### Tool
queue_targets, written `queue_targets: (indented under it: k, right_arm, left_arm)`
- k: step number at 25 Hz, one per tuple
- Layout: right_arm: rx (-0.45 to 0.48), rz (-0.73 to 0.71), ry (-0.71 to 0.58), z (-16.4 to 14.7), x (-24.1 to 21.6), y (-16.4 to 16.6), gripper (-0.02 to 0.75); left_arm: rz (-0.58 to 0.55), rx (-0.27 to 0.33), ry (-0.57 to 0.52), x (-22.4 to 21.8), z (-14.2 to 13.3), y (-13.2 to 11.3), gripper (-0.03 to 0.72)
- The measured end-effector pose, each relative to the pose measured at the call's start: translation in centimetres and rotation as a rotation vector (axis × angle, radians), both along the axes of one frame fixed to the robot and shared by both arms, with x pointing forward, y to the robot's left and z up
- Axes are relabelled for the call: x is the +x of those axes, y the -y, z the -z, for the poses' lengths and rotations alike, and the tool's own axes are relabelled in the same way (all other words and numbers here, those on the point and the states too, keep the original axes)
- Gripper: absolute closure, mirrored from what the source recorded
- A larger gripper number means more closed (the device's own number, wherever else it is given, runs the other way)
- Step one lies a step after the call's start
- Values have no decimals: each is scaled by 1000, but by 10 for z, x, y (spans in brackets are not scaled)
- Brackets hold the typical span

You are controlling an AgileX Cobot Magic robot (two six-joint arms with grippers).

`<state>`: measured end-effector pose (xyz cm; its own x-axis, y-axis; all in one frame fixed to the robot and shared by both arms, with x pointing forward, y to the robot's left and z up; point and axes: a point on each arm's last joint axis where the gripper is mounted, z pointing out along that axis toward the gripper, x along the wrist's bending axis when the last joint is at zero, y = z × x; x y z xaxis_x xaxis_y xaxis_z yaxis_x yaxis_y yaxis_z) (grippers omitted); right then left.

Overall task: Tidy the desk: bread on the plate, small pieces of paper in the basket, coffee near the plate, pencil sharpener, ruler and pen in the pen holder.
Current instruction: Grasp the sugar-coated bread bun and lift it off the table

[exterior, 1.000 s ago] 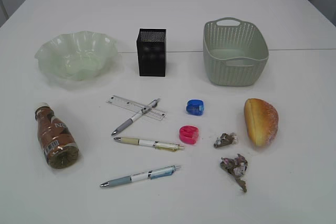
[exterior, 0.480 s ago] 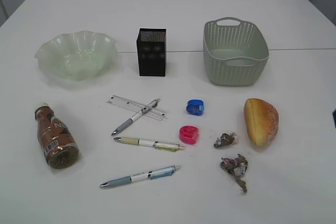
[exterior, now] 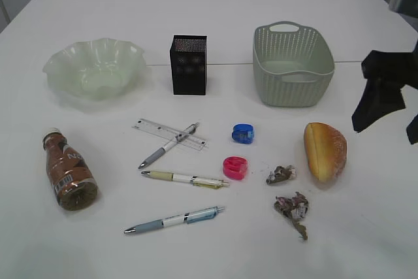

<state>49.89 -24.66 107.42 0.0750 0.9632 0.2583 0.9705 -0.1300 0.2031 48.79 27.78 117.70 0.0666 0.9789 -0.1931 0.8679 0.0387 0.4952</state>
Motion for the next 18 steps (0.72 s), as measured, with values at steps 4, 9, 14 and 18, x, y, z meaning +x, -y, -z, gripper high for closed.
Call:
queue_targets:
  k: [4,9,14,18]
  right_arm:
    - [-26,8,-37,26,21,-1,170]
    - [-38,21,-63,56,52,-4,172]
    - [-46,36,-94,76,85,-7,172]
    - [-82,31,-130,87,109,-8,172]
  left_arm:
    - [1,-6,-6,2,1,1,225]
    - [3,-15,-7,2,1,1,112]
    - [4,-17,-7,2,1,2,90]
    - [4,-17,-7,2,1,2,90]
